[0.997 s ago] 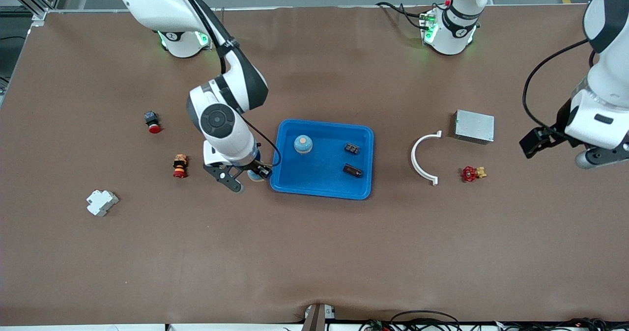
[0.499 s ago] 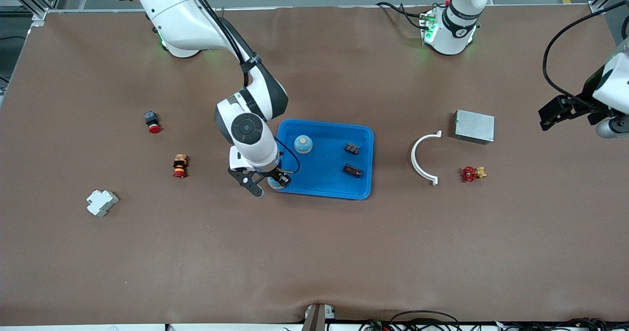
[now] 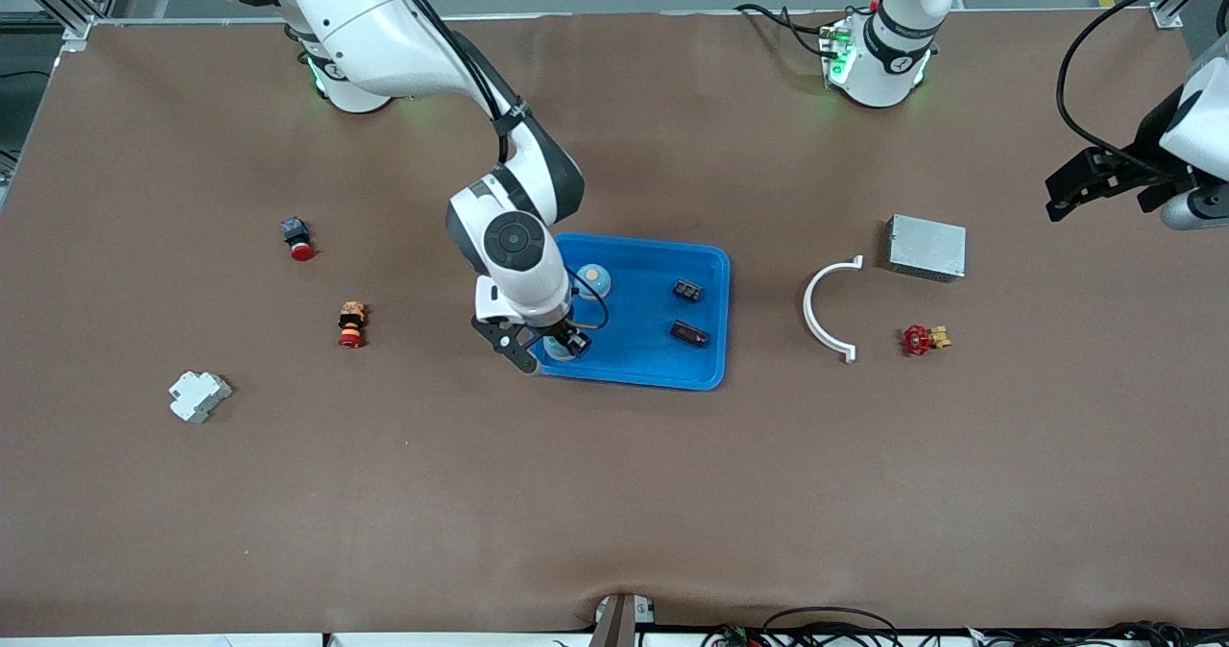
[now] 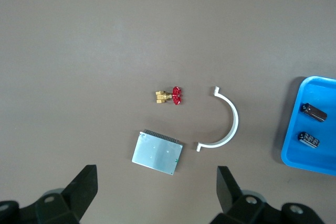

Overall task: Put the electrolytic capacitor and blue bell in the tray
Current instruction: 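Lower the blue bell into the tray and open the right gripper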

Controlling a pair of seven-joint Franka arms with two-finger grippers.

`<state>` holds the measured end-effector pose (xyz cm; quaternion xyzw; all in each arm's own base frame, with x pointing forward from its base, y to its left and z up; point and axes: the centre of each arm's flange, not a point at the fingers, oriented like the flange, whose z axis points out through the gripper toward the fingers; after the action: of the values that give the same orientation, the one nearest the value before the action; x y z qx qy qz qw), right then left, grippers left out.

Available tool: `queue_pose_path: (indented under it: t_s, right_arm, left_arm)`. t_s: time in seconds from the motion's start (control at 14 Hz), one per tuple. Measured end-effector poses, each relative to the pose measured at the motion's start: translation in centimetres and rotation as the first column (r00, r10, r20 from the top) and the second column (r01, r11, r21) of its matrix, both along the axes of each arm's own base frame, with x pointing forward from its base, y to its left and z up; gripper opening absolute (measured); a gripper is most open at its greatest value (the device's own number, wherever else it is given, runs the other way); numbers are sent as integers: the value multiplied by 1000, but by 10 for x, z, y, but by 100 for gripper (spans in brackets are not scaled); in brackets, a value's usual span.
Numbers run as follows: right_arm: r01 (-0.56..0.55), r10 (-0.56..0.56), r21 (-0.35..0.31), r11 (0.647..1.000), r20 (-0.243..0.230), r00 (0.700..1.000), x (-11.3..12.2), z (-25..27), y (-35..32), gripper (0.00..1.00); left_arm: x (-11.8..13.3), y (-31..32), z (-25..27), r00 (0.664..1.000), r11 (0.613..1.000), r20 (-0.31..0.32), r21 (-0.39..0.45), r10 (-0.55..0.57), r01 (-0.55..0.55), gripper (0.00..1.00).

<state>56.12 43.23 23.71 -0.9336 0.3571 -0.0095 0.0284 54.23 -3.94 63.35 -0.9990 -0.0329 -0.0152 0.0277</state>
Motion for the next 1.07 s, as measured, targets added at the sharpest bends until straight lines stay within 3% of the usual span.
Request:
queue_pose_path:
  t_s: [0.36, 0.57, 1.07]
  right_arm:
    - [-6, 6, -12, 1000, -7, 1000, -17, -8, 19, 63]
    - [-10, 11, -44, 999, 2, 1000, -18, -20, 18, 63]
    - [10, -9, -43, 999, 21, 1000, -18, -38, 19, 63]
  left_arm:
    - [-10, 0, -3, 1000, 1000, -11, 0, 0, 0, 100]
    - [-12, 1, -2, 1000, 1000, -9, 0, 1, -1, 100]
    - [-12, 1, -4, 1000, 1000, -14, 1, 1, -1, 100]
